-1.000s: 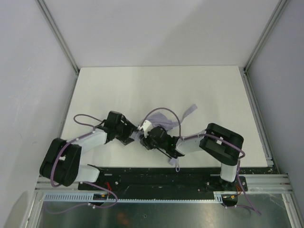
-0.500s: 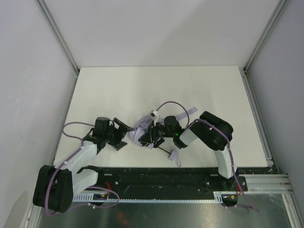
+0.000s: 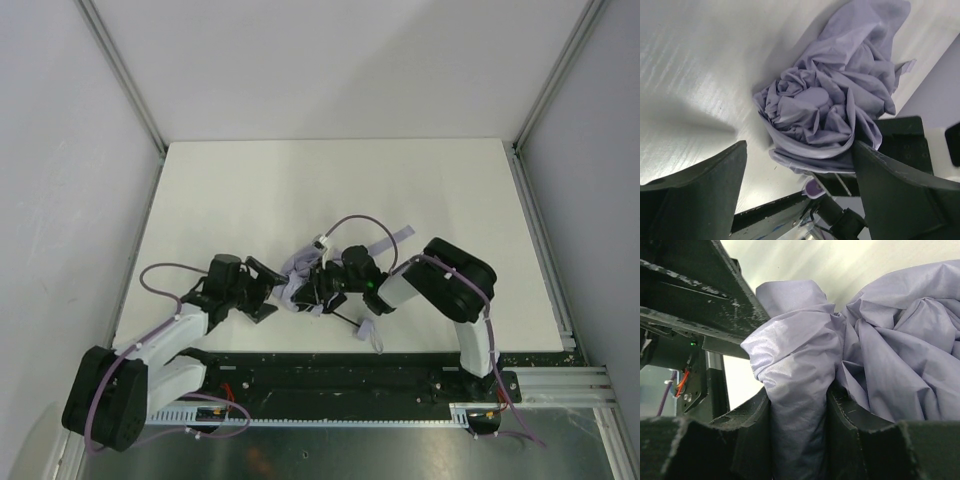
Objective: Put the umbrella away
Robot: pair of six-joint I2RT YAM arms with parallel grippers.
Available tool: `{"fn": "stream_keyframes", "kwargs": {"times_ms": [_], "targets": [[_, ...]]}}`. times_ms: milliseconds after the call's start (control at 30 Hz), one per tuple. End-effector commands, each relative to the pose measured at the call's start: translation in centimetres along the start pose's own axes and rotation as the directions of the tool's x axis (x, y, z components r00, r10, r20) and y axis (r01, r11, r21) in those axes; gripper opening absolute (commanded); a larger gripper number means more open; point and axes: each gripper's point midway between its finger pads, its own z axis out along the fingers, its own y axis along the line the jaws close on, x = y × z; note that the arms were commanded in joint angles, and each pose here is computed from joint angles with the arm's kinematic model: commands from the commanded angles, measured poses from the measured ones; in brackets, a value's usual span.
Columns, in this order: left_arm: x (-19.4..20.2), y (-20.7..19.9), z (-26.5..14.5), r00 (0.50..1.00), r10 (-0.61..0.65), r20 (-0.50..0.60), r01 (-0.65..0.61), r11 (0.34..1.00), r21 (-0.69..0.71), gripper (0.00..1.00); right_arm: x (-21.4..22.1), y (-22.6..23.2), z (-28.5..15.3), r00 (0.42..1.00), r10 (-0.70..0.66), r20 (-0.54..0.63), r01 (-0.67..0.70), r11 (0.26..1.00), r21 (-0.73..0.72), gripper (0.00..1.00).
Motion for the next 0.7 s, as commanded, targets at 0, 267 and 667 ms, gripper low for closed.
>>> {"fn": "stream_keyframes", "kwargs": {"times_ms": [0, 267, 667], "targets": [[-1.2, -0.3, 0.6, 0.998, -0.023, 0.063, 0.023, 1.0, 0.003, 0.85, 15.8, -5.7, -6.7, 0.861, 0.215, -0.461, -0.025, 0.923, 0.383, 0.0], [0.2, -0.3, -0.8, 0.999, -0.039, 0.021, 0.037, 0.996, 0.082, 0.99, 15.5, -7.2, -7.4, 0.824, 0.113, -0.555, 0.196, 0.862, 0.467, 0.0], [0.4, -2.4, -2.6, 0.996, -0.092, 0.016, 0.087, 0.98, 0.179, 0.99, 15.6, -6.9, -6.9, 0.823, 0.125, -0.553, 0.164, 0.881, 0.443, 0.0]]}}
